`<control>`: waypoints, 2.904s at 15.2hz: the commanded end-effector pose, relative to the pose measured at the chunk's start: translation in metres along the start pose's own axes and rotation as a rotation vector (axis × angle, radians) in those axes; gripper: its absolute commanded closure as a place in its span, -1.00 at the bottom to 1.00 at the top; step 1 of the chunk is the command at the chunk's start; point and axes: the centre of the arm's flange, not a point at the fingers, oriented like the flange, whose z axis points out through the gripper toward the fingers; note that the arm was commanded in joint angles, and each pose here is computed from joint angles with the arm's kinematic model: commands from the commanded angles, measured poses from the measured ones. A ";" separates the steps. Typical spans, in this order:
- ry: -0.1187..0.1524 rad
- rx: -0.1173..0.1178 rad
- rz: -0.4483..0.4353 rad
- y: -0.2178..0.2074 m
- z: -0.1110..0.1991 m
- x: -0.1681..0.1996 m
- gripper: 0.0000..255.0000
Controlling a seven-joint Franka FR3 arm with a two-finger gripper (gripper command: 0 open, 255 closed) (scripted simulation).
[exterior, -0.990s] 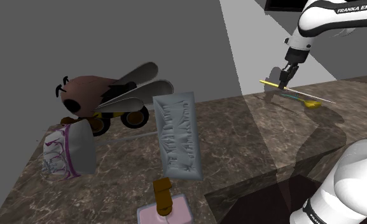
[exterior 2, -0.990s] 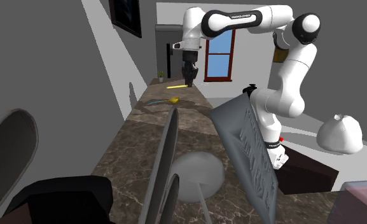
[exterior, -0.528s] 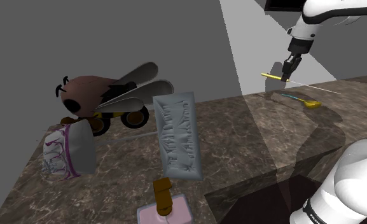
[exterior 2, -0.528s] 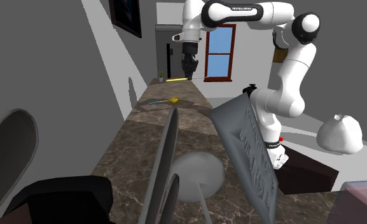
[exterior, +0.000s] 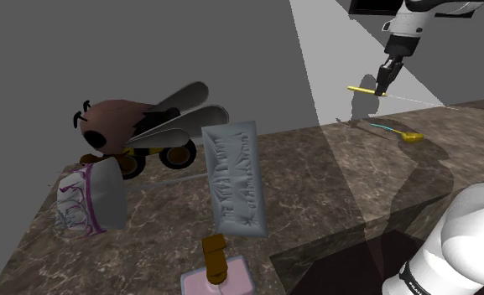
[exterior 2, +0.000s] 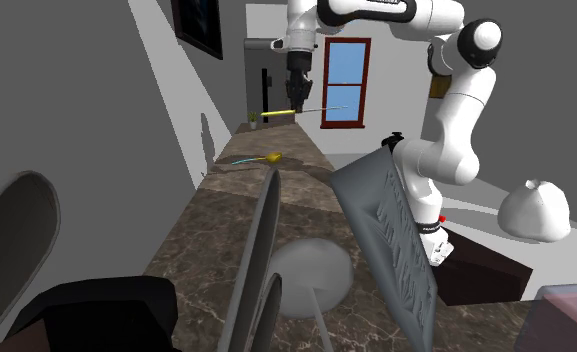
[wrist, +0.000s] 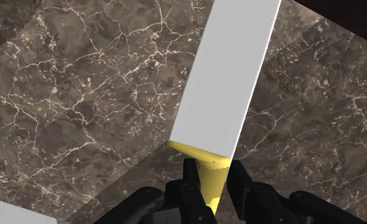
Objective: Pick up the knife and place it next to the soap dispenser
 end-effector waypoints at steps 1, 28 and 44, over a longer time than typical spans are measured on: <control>0.000 0.000 0.000 -0.012 -0.005 -0.004 1.00; 0.000 0.000 0.000 -0.346 -0.007 -0.128 1.00; 0.000 0.000 0.000 -0.544 -0.008 -0.202 1.00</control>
